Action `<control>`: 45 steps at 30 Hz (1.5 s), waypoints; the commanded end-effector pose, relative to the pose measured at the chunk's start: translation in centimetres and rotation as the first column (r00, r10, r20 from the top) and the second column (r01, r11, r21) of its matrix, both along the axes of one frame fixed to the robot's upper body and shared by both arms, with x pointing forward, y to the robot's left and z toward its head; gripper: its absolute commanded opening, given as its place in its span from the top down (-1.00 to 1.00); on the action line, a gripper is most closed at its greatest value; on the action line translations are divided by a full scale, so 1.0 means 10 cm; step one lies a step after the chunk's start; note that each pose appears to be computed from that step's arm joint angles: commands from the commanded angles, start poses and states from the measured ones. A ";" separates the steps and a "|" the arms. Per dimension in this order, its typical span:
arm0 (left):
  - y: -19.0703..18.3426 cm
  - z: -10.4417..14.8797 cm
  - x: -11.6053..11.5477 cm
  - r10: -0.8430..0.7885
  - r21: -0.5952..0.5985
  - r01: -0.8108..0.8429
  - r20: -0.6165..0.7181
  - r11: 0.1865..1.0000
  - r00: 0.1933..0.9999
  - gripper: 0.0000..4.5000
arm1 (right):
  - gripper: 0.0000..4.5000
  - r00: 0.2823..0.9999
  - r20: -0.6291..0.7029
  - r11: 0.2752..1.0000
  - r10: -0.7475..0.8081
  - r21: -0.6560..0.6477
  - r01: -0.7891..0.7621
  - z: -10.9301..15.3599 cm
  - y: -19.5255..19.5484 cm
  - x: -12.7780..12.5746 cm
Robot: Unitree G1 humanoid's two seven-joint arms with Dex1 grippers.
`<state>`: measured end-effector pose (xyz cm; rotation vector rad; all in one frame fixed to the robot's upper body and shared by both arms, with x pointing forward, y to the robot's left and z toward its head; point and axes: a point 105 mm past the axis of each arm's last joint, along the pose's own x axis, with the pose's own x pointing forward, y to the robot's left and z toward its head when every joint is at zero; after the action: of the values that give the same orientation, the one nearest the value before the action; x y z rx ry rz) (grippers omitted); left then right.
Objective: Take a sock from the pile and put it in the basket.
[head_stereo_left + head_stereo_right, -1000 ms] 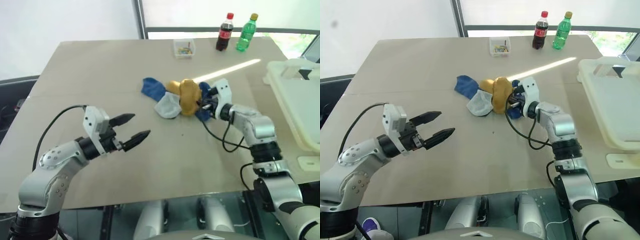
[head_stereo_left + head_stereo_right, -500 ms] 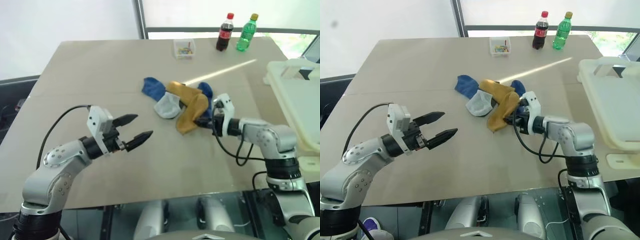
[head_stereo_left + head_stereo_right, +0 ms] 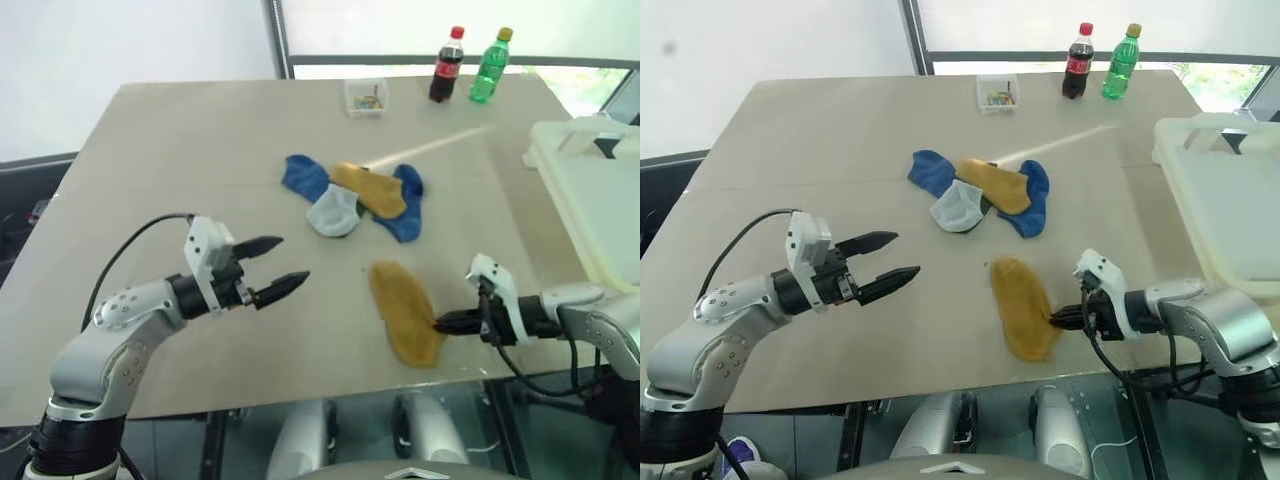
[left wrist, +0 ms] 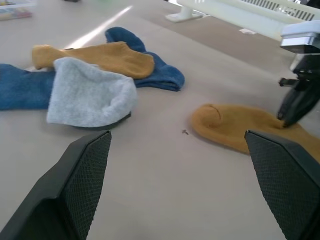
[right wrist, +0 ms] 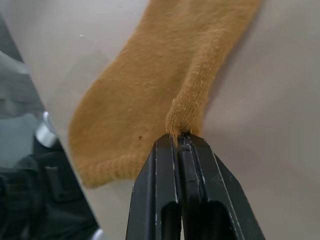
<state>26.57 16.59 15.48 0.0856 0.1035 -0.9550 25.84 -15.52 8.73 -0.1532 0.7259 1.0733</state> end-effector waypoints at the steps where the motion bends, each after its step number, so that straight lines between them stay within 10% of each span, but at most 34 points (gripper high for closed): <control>1: -0.03 0.05 0.01 -0.026 0.027 0.025 0.038 0.999 0.999 -1.00 | 0.97 0.980 0.196 0.996 -0.026 -0.077 0.042 0.06 -0.15 0.28; 5: -0.16 0.03 0.06 -0.061 0.020 0.060 0.042 0.998 0.997 -1.00 | 0.97 0.939 0.343 0.999 -0.027 -0.015 0.034 0.23 -0.05 0.49; 12: -0.46 -0.07 0.18 -0.134 0.019 0.134 0.034 0.991 0.990 -1.00 | -0.33 0.911 0.408 0.998 -0.064 0.011 0.065 0.44 -0.07 0.43; 28: -1.12 -0.63 0.59 -0.187 0.084 0.197 -0.113 0.977 0.976 -1.00 | -0.33 0.883 0.204 0.906 -0.424 0.110 0.409 0.07 -0.02 -0.02; 35: -1.18 -0.66 0.51 -0.246 0.066 0.259 -0.160 0.964 0.956 0.48 | 0.96 0.890 0.189 0.910 -0.414 0.105 0.401 -0.03 0.01 -0.07; 37: -1.14 -0.64 0.42 -0.271 0.048 0.284 -0.192 0.958 0.943 0.94 | 1.00 0.884 0.224 0.912 -0.410 0.099 0.397 0.03 -0.04 -0.02; 45: -1.00 -0.42 0.17 -0.264 -0.046 0.262 -0.281 0.964 0.923 0.94 | 1.00 0.941 0.295 0.986 -0.164 0.068 0.151 0.28 -0.06 -0.06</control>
<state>28.76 6.59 9.49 -0.0345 0.4008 -1.2232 25.35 -16.26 10.40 -0.1827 0.4707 0.8292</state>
